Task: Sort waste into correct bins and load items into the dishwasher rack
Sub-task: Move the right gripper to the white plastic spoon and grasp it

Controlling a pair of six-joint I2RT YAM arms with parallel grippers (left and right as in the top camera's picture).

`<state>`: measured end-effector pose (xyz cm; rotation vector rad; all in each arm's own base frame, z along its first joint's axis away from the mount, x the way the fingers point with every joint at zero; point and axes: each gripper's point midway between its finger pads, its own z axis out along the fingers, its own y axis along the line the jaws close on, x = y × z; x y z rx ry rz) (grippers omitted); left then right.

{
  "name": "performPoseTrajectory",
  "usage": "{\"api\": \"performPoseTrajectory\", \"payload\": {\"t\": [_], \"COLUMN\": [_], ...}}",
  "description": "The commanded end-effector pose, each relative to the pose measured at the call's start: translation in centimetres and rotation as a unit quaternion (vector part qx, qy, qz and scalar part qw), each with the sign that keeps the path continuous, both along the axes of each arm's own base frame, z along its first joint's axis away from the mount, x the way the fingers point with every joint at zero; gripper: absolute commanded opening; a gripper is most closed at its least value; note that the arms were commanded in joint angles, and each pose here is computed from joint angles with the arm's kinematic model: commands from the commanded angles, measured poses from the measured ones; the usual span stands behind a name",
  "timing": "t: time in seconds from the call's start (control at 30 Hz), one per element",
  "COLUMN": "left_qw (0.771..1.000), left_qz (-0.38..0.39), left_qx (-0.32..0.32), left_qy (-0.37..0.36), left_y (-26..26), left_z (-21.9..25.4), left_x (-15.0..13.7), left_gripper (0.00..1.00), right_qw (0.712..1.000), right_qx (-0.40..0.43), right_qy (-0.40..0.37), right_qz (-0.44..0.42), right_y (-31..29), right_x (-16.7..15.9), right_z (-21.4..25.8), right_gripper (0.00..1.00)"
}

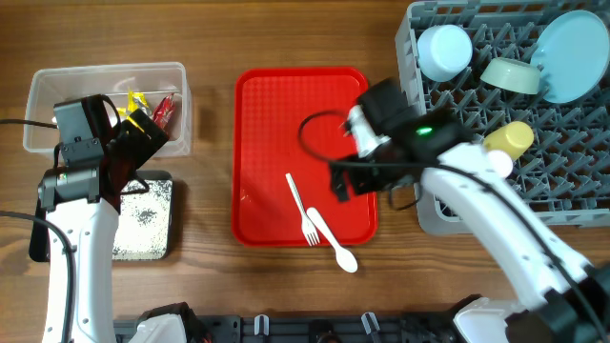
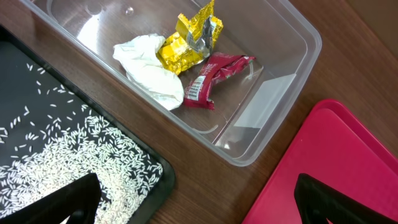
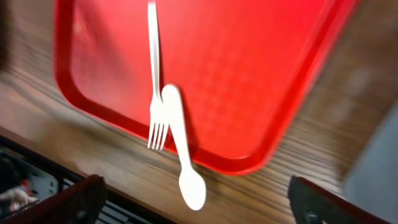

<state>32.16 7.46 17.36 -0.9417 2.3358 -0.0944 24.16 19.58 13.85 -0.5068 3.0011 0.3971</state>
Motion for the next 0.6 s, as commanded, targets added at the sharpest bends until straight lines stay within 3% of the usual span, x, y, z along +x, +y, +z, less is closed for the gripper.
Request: {"api": "performPoseTrajectory", "payload": {"t": [0.0,0.3,0.57], "left_qw": [1.000,1.000,1.000], "left_qz": [0.006,0.006,0.006], "left_qx": [0.007,0.007,0.007], "left_qy": [-0.005,-0.005,-0.005], "left_y": [0.5,0.5,0.5], "left_z": [0.5,0.5,0.5], "left_x": [0.2,0.2,0.2], "left_gripper": [1.00,1.00,1.00], "right_qw": [0.999,0.996,0.997], "right_qx": [-0.019,-0.046,-0.039], "right_qy": [0.042,0.074,0.067], "right_qz": [0.015,0.028,0.030], "right_y": [1.6,2.0,2.0], "right_x": [-2.2,-4.8,-5.0], "right_z": [-3.7,-9.5,-11.9], "right_gripper": [0.91,0.83,0.77]}}
